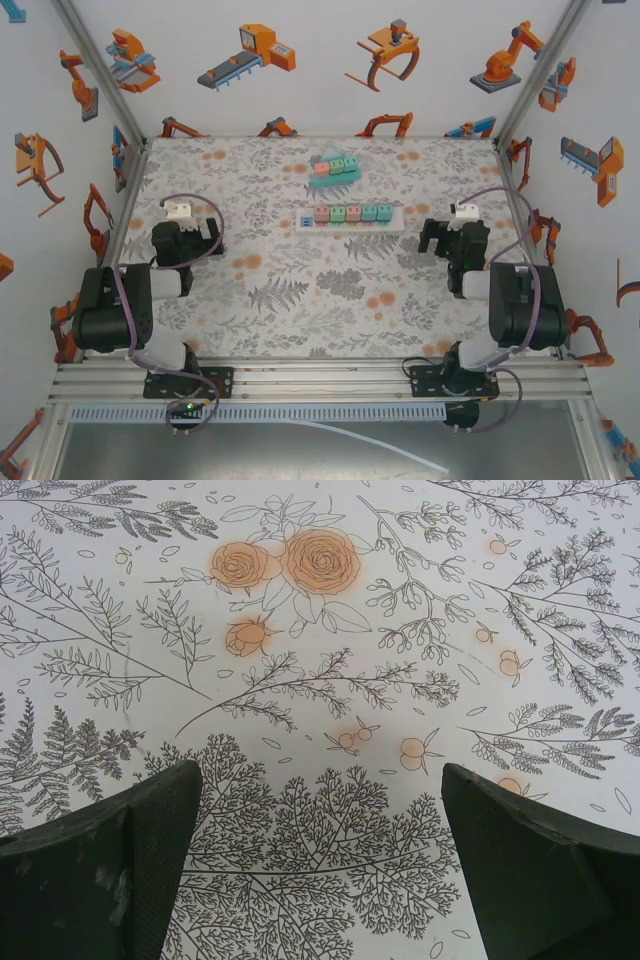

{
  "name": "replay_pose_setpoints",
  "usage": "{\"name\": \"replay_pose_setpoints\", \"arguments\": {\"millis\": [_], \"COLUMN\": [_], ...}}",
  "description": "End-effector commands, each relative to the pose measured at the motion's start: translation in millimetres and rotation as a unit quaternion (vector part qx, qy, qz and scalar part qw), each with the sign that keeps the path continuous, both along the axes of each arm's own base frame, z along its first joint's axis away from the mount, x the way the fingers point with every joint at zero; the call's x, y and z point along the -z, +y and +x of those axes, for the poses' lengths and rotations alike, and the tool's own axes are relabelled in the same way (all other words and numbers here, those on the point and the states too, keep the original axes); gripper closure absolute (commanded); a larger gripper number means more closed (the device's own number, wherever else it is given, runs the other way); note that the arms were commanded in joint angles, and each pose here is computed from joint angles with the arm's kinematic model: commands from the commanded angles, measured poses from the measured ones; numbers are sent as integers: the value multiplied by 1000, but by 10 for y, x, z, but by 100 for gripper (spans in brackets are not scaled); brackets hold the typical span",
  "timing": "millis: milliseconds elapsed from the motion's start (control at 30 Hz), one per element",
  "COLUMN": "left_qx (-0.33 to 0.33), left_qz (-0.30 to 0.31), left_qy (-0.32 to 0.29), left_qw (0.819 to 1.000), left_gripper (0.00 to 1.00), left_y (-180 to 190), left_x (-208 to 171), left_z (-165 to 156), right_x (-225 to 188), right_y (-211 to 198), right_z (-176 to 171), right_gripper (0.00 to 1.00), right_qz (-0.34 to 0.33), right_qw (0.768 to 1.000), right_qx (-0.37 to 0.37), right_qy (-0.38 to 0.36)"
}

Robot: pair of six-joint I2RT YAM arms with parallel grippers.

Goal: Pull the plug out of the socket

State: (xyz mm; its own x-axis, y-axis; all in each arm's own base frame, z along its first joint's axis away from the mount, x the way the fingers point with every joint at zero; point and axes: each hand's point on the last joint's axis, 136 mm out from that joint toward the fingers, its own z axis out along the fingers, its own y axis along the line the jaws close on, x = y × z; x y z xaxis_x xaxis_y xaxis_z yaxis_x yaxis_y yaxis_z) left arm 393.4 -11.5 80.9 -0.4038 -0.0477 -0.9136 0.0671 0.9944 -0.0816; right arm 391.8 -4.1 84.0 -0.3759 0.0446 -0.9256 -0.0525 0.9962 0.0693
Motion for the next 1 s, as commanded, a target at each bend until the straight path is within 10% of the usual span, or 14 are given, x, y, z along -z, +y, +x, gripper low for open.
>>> {"name": "replay_pose_setpoints", "arguments": {"millis": [0,700,967], "left_qx": [7,6,6], "left_qz": [4,3,3], "left_qy": [-31,-21,-21], "left_qw": [999,1000,1000], "left_gripper": [3,3,3], "left_y": [-13,-7,-9], "left_x": [-101,-88,-87], "left_z": [45,33,37], "right_x": [-61,-72,-712], "right_y": [-31,2,-132], "right_z": [22,9,-309], "right_gripper": [1,4,7], "right_qz": [-5,-5,-9], "right_qw": [1000,1000,996], "right_qx": [2,-7,42], "right_qy": [-15,-19,-72]}}
